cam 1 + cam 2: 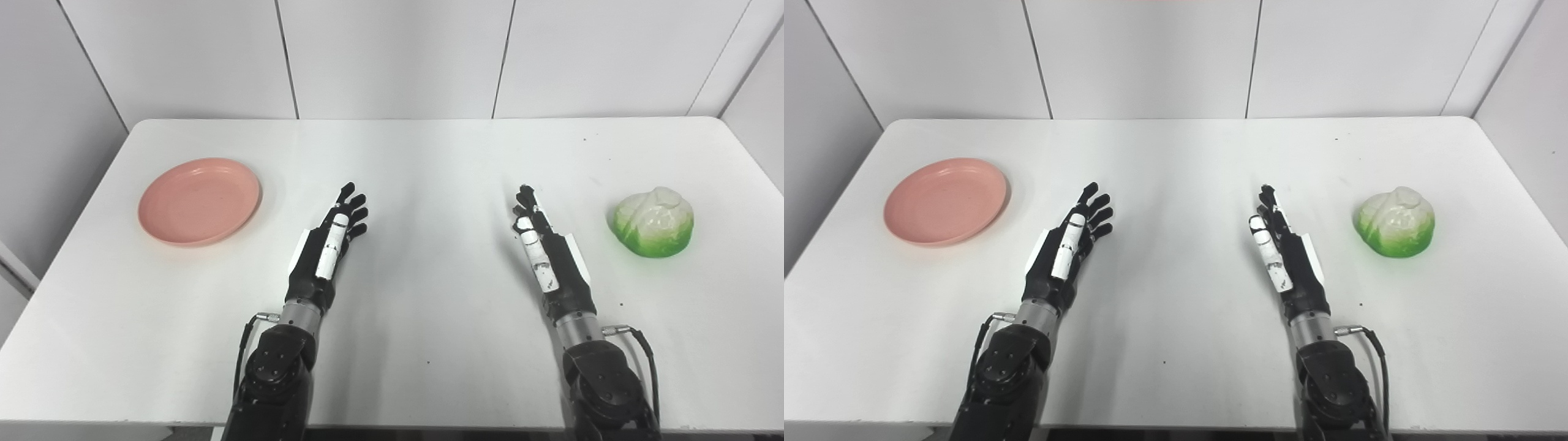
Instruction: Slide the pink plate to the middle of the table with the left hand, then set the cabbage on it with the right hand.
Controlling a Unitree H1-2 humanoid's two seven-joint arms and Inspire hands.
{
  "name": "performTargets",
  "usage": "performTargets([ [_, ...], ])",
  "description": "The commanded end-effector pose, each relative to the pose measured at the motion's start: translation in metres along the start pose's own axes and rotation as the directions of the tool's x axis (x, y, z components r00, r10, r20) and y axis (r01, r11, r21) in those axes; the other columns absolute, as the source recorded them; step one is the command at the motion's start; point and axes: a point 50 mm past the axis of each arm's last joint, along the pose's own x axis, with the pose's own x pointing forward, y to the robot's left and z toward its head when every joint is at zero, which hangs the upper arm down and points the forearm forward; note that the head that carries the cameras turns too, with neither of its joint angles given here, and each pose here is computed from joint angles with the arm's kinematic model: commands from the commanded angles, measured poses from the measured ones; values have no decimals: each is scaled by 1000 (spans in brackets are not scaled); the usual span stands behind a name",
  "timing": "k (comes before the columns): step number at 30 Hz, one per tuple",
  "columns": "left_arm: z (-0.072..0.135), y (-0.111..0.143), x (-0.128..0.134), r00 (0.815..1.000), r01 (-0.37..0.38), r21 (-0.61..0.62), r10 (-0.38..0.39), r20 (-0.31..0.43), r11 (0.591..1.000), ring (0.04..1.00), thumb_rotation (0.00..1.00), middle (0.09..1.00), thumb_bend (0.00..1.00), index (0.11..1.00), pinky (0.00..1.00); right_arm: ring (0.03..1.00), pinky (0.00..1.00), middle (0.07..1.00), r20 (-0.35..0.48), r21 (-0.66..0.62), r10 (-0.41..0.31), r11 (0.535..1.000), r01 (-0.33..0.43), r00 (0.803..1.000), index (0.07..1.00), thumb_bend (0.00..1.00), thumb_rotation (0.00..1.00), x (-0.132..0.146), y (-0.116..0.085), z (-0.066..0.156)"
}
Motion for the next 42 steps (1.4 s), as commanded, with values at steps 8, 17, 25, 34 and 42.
performTargets([
  [8,-10,5,-4,998,-10,12,11,-58,1000,911,1000,931,414,939,887,962,945,975,30,21,-5,1000,5,1000,977,492,1000,-1,0,0],
  [17,-11,4,-4,999,-7,15,8,-54,1000,913,1000,933,410,940,889,960,945,974,33,34,-11,999,10,999,979,445,1000,-2,0,0],
  [25,-14,0,-4,998,-5,9,6,-58,1000,917,1000,936,421,942,898,960,942,974,24,37,-7,999,7,1000,980,415,1000,-3,-3,-2],
  [34,-24,-28,2,998,-3,-8,2,-67,1000,923,1000,941,418,948,909,976,971,995,46,41,9,999,-11,999,1000,382,1000,-8,-24,-8],
  [42,-29,-38,6,998,-3,30,5,-63,1000,925,1000,945,405,952,889,982,992,996,50,47,11,999,-13,999,1000,343,1000,-7,-30,-10],
])
